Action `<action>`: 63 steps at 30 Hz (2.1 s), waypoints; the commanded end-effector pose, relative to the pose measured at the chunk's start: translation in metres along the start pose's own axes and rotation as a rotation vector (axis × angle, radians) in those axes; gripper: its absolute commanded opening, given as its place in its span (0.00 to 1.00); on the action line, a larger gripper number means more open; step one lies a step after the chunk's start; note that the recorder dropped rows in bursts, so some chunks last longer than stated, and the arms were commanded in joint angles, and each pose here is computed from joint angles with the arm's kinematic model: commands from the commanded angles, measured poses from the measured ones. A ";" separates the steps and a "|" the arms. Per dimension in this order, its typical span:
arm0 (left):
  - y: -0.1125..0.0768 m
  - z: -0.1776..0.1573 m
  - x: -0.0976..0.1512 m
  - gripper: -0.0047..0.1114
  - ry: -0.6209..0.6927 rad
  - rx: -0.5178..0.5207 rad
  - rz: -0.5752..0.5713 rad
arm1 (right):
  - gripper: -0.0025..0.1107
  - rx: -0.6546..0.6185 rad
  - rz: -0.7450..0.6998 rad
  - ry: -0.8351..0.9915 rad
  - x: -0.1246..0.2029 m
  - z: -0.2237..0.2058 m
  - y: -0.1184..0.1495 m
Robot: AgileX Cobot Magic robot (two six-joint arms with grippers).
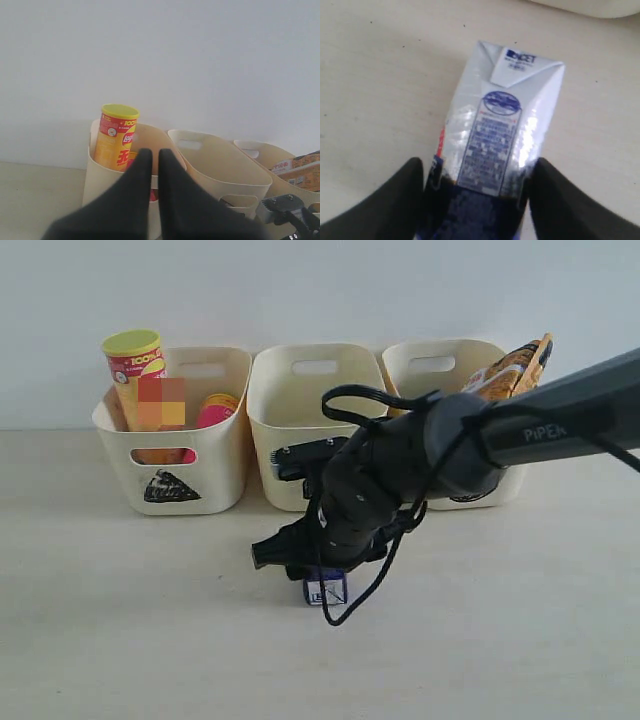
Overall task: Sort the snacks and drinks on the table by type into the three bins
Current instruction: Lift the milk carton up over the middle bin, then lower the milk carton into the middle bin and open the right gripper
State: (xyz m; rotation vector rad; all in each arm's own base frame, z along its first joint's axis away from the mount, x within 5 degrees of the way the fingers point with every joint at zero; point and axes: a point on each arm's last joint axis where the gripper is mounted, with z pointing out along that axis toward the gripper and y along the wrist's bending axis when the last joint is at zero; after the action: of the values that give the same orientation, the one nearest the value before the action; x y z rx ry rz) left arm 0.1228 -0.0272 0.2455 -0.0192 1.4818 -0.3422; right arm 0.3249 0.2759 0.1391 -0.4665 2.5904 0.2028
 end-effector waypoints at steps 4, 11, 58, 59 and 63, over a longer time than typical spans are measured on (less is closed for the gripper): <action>0.000 -0.001 0.001 0.08 -0.003 0.000 0.009 | 0.03 0.006 -0.012 -0.012 -0.005 -0.008 -0.002; 0.000 -0.001 0.001 0.08 -0.003 0.000 0.009 | 0.03 -0.063 -0.051 -0.300 -0.047 -0.095 -0.006; 0.000 -0.001 0.001 0.08 -0.007 0.000 0.009 | 0.74 -0.119 -0.060 -0.759 -0.129 -0.052 -0.085; 0.000 -0.001 0.001 0.08 -0.007 0.000 0.009 | 0.75 -0.115 -0.056 -0.753 -0.129 -0.054 -0.086; 0.000 -0.001 0.001 0.08 -0.007 0.000 0.009 | 0.75 -0.099 -0.045 -0.746 -0.131 -0.069 -0.087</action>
State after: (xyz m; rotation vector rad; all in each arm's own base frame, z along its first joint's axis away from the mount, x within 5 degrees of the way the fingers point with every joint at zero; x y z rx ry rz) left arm 0.1228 -0.0274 0.2455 -0.0150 1.4815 -0.3410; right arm 0.4359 0.2219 0.2406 -0.4043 1.8595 0.4117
